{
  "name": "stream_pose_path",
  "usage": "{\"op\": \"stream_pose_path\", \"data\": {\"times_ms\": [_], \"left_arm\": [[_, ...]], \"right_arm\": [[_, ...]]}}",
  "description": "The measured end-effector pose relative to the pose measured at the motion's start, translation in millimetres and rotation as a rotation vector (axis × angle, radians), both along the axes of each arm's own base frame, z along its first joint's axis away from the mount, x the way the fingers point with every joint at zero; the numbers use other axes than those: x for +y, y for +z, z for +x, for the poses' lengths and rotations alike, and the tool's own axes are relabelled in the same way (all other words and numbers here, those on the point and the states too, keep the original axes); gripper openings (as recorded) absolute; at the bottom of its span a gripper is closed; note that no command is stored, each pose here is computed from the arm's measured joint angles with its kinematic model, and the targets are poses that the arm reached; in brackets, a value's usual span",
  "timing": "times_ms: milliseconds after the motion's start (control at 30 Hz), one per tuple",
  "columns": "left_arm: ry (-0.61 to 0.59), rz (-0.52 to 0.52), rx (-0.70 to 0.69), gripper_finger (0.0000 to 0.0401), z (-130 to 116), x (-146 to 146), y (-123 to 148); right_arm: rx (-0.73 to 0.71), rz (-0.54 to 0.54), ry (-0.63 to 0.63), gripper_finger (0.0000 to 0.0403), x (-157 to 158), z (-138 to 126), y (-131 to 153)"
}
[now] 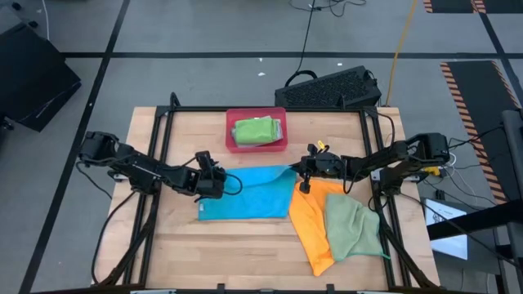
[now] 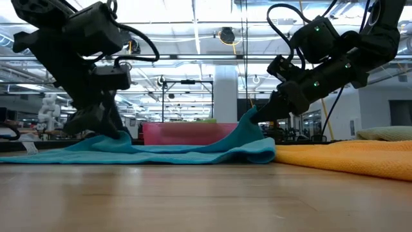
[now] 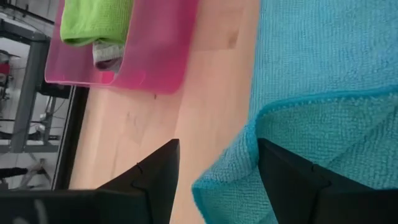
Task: Fold microfiber towels
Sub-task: Fold the blue towel
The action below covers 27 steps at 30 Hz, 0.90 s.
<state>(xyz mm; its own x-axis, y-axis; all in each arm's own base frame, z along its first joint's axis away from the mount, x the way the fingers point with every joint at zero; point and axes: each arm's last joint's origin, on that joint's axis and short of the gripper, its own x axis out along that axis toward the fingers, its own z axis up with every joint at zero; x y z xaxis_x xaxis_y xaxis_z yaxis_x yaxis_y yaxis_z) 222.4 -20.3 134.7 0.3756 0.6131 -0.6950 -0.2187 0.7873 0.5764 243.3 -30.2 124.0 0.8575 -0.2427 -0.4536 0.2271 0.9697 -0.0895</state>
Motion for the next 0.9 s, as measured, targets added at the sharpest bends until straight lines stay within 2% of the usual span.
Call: {"op": "stream_pose_path", "data": {"times_ms": [233, 500, 800, 900], "left_arm": [[0.002, 0.045, 0.052, 0.0198, -3.5, 3.0, -0.7], [-0.025, 0.056, 0.066, 0.0121, -2.8, 2.4, -0.5], [-0.104, 0.018, 0.073, 0.0018, 2.1, 2.0, 0.1], [-0.098, -0.001, 0.081, 0.0004, 2.3, 5.6, -0.4]], "right_arm": [[0.0, -0.003, 0.002, 0.0002, 0.0, 0.0, 0.0], [0.0, -0.005, 0.002, 0.0002, 0.0, 0.0, 0.1], [0.0, -0.007, 0.003, 0.0002, -0.1, 0.0, 0.1], [0.0, -0.007, 0.003, 0.0002, -0.1, 0.1, 0.2]]}}
